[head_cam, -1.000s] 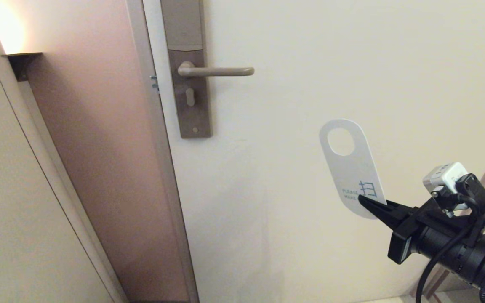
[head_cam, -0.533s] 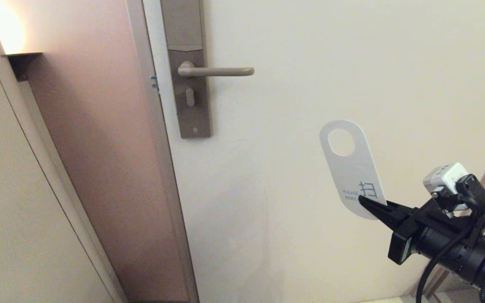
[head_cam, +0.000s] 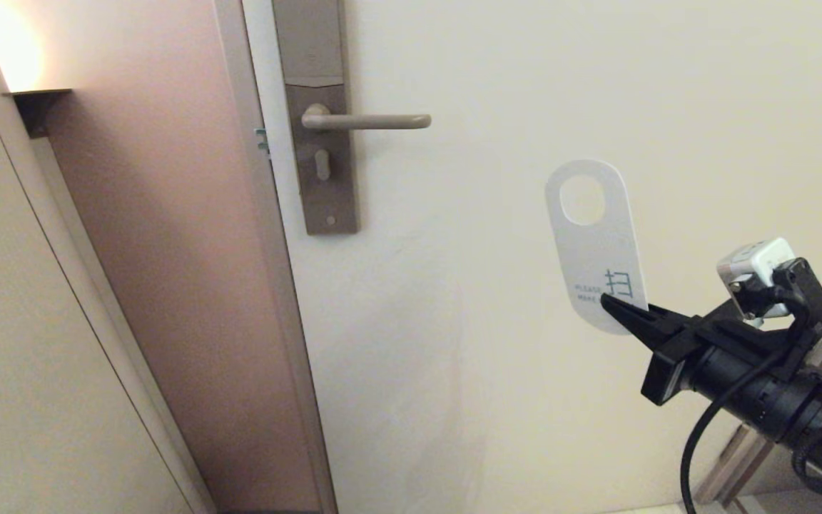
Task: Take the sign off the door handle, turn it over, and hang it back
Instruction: Hang the sign back with the other side facing out
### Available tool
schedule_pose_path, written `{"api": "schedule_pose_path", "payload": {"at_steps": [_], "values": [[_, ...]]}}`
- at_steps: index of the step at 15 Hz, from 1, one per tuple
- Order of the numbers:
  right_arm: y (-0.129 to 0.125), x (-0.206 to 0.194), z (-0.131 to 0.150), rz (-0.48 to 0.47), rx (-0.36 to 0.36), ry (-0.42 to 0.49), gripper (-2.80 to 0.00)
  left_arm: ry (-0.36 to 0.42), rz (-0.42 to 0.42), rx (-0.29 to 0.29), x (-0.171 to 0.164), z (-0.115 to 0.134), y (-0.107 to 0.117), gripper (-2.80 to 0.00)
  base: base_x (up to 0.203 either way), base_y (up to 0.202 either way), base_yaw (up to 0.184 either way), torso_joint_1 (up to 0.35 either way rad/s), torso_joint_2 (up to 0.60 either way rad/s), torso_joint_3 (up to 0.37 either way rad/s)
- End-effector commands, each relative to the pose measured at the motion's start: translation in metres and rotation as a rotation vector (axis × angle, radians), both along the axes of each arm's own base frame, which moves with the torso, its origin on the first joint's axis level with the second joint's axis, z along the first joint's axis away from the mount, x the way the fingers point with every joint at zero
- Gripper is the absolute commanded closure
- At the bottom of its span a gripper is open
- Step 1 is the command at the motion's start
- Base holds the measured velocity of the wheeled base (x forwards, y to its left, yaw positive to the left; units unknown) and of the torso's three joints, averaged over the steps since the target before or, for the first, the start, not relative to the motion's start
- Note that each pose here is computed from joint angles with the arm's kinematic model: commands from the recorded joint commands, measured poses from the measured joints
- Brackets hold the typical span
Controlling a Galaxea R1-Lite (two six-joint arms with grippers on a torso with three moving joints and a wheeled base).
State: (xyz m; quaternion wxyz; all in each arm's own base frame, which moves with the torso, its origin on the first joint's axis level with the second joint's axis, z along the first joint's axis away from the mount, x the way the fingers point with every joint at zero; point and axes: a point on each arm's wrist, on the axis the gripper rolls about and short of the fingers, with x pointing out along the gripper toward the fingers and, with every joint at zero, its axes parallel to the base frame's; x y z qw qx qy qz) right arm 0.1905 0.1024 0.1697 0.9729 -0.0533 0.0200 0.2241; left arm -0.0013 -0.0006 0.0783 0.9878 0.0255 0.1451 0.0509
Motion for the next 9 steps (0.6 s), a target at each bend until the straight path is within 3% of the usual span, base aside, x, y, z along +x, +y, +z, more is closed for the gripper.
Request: {"api": "schedule_pose_path", "payload": {"at_steps": [1, 9], "values": [[0.005, 0.009, -0.003, -0.009, 0.003, -0.005, 0.0, 0.002, 0.0, 0.0, 0.0, 0.0, 0.0, 0.0, 0.0, 0.0, 0.0, 0.0, 0.0, 0.0], [0.017, 0.027, 0.02, 0.002, 0.054, -0.094, 0.0, 0.002, 0.0, 0.0, 0.0, 0.0, 0.0, 0.0, 0.0, 0.0, 0.0, 0.0, 0.0, 0.0]]}}
